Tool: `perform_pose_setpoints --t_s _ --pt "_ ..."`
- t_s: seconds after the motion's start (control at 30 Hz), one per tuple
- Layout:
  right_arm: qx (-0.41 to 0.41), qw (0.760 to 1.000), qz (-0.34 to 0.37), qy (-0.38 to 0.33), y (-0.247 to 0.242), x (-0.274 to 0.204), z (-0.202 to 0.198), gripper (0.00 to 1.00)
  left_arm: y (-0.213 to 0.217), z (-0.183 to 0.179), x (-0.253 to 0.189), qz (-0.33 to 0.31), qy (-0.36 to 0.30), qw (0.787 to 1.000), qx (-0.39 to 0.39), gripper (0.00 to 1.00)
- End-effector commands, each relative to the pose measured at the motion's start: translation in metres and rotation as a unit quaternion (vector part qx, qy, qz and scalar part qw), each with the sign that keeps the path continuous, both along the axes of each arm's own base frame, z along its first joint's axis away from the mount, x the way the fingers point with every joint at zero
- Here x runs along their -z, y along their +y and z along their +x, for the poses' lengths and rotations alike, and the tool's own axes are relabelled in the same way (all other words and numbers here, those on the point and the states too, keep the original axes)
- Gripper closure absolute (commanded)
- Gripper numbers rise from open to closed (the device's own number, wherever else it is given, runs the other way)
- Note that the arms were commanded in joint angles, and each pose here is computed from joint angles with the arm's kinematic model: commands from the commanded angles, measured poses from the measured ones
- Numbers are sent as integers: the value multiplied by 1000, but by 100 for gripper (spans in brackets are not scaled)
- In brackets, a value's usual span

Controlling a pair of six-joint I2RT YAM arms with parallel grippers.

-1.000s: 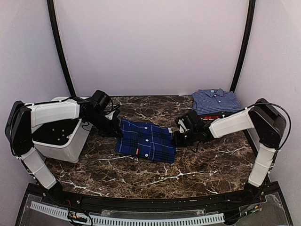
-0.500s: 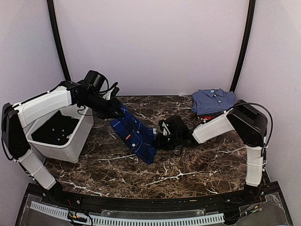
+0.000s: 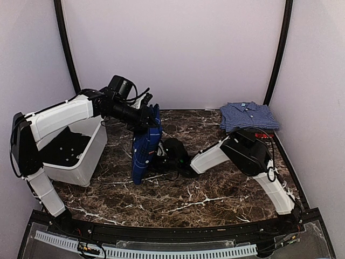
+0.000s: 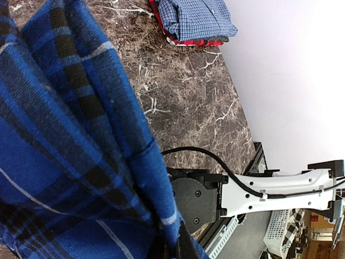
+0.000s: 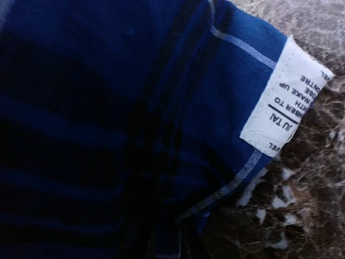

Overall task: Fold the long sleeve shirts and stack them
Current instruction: Turn over the square-folded shirt at the center of the board.

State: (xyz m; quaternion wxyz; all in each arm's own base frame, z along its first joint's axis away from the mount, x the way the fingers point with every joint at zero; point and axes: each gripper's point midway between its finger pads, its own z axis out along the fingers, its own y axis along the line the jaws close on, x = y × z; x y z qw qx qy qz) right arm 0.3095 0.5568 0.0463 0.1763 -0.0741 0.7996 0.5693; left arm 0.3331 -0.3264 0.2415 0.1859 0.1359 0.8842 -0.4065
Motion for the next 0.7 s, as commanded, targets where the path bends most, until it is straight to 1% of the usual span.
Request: perform_pose_setpoints --t_s 0.0,0.17,0.33,0.47,0.67 --pt "-19 998 59 -10 10 -30 -5 84 -10 -1 -17 -29 -15 999 16 100" --pt "9 999 46 -13 -13 -31 3 83 -7 -4 -12 -24 -13 1000 15 100" --pt "36 999 19 -20 -37 -34 10 82 -5 -7 -10 -22 -13 1000 14 100" --pt "58 998 7 -28 -64 -42 21 76 -4 -8 -7 -19 -13 1000 13 100" --pt "102 992 -37 -57 -113 -63 37 64 -8 -8 0 -24 -5 1000 15 100"
